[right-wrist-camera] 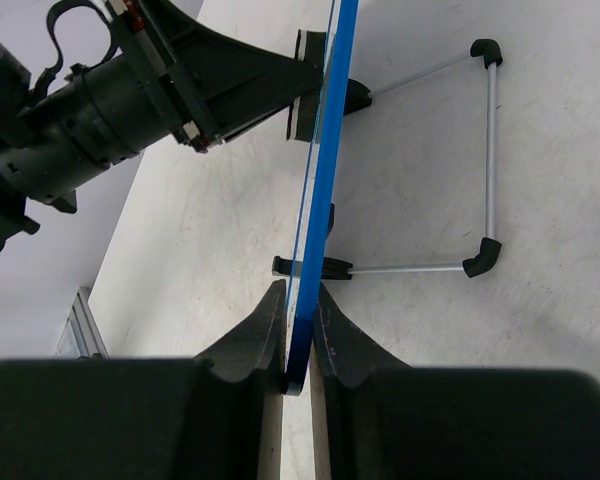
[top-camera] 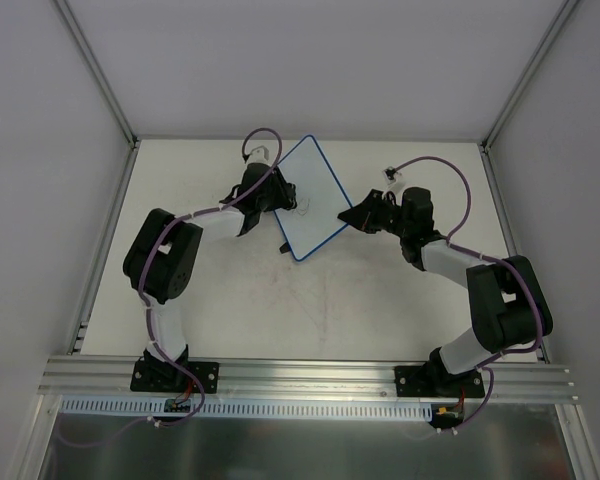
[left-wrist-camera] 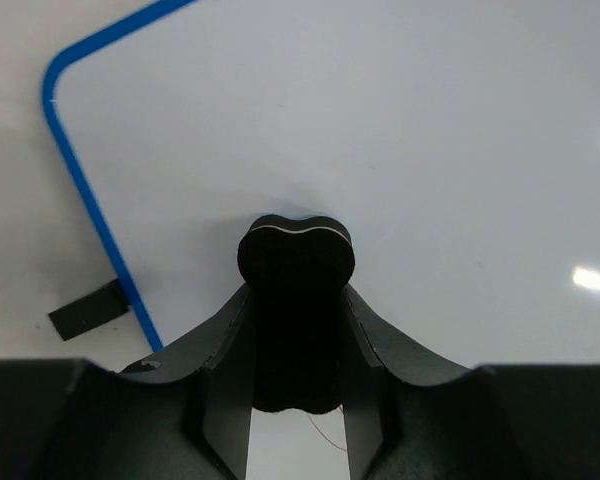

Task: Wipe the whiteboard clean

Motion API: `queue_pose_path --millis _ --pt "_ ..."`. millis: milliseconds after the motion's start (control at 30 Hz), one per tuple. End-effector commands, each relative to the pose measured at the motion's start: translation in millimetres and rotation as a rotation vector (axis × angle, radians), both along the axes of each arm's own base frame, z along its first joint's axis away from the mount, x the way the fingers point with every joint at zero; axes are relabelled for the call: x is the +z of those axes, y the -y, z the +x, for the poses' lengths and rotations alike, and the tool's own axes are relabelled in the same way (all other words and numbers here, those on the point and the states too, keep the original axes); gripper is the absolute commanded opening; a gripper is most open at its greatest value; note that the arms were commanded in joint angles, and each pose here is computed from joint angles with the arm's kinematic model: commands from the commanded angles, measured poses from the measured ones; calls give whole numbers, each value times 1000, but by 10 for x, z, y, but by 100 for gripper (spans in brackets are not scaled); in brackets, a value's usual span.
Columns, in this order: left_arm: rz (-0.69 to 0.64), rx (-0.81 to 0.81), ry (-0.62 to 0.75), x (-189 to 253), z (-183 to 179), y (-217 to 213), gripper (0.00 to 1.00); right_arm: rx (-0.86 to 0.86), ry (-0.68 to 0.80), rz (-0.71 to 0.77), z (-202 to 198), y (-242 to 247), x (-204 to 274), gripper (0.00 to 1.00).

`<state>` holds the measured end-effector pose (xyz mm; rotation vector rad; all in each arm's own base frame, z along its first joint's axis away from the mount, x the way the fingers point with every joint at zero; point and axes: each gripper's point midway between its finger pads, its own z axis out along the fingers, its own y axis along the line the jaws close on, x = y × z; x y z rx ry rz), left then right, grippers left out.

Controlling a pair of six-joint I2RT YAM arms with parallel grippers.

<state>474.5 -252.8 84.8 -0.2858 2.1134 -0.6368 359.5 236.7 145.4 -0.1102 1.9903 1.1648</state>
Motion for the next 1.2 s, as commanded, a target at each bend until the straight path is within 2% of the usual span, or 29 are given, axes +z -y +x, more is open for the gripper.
queue_pose_path --millis 0,100,233,433,533,700,833,1167 --pt "10 -343 -56 -116 -620 648 0 153 17 -7 -239 -190 -72 0" --pt "62 -471 2 -42 -660 896 0 155 17 -7 -237 -192 -72 0" --pt "123 -566 47 -3 -707 1092 0 152 17 -8 -238 -183 -73 0" --pt "252 -618 59 -95 -787 1276 0 151 13 -6 -237 -180 -77 0" --pt "278 -575 44 -149 -728 1232 0 151 16 -5 -236 -176 -65 0" --pt "333 -377 9 -239 -561 931 0 148 20 -4 -233 -168 -51 0" --pt "285 -235 -59 -342 -486 685 0 148 21 -3 -242 -166 -51 0" --pt "33 -87 -301 -737 -441 214 0 146 24 4 -236 -165 -29 0"
